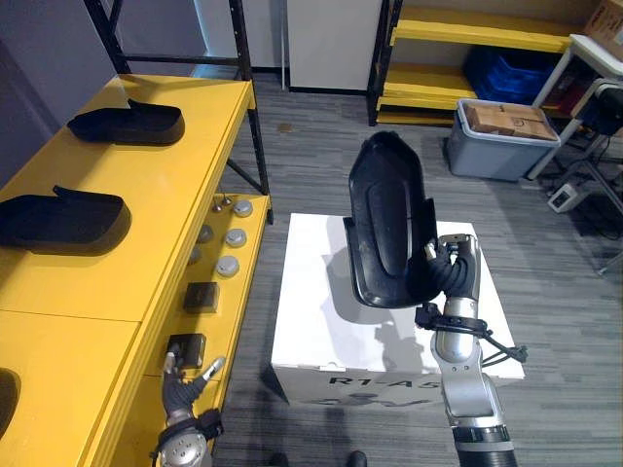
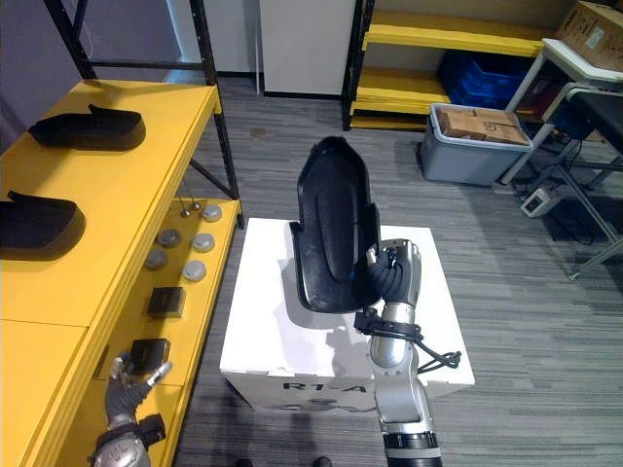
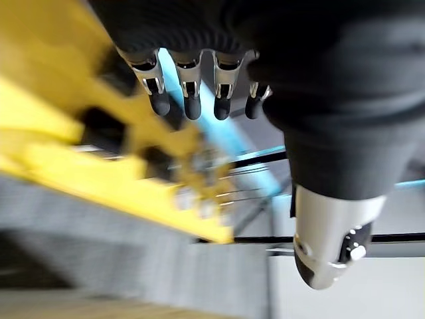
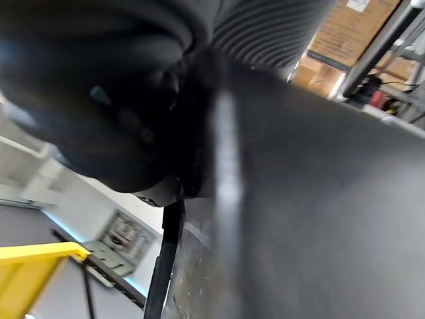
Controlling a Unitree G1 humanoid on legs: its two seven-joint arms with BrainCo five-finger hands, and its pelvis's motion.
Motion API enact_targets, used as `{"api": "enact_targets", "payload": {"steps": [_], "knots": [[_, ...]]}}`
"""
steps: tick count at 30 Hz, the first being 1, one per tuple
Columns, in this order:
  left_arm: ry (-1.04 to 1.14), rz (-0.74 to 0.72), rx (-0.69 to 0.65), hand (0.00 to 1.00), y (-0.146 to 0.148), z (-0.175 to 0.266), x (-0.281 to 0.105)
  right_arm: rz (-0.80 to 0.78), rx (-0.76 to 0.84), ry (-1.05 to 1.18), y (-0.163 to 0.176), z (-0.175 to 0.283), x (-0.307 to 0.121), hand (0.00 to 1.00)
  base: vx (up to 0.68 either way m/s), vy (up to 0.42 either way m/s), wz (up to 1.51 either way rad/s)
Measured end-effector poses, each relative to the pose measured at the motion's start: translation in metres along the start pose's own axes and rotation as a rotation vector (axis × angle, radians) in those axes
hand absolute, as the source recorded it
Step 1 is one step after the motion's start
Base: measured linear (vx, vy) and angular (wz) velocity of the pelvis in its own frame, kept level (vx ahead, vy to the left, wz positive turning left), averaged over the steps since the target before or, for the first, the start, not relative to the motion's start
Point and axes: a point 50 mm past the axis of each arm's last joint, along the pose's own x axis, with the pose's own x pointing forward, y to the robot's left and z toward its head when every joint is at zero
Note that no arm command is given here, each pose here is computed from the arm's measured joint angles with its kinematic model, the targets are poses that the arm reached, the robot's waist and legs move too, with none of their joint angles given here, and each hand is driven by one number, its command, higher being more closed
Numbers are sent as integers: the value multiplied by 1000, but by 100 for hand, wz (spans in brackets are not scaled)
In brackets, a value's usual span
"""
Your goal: Walk over and take plastic housings, then place them on the shelf
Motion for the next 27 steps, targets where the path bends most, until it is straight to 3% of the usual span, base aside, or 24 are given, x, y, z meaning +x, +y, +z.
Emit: {"api": "enact_targets", "payload": {"steps": [6, 11, 17, 27], "knots": [[-269, -60, -150, 0, -16, 63, -3, -4, 14, -36, -1, 6, 0, 100, 0, 0, 1], [-418, -295, -319, 0, -56, 101, -15, 20, 52, -144, 1, 29, -1, 100, -3, 7, 4], [-429, -498, -443, 0, -87, 116, -23, 129, 81, -208, 18, 41, -8, 100, -1, 3, -1], [-418, -639, -566, 0, -110, 130, -23, 232, 141, -312, 40, 67, -11, 100, -18, 26, -9]]}}
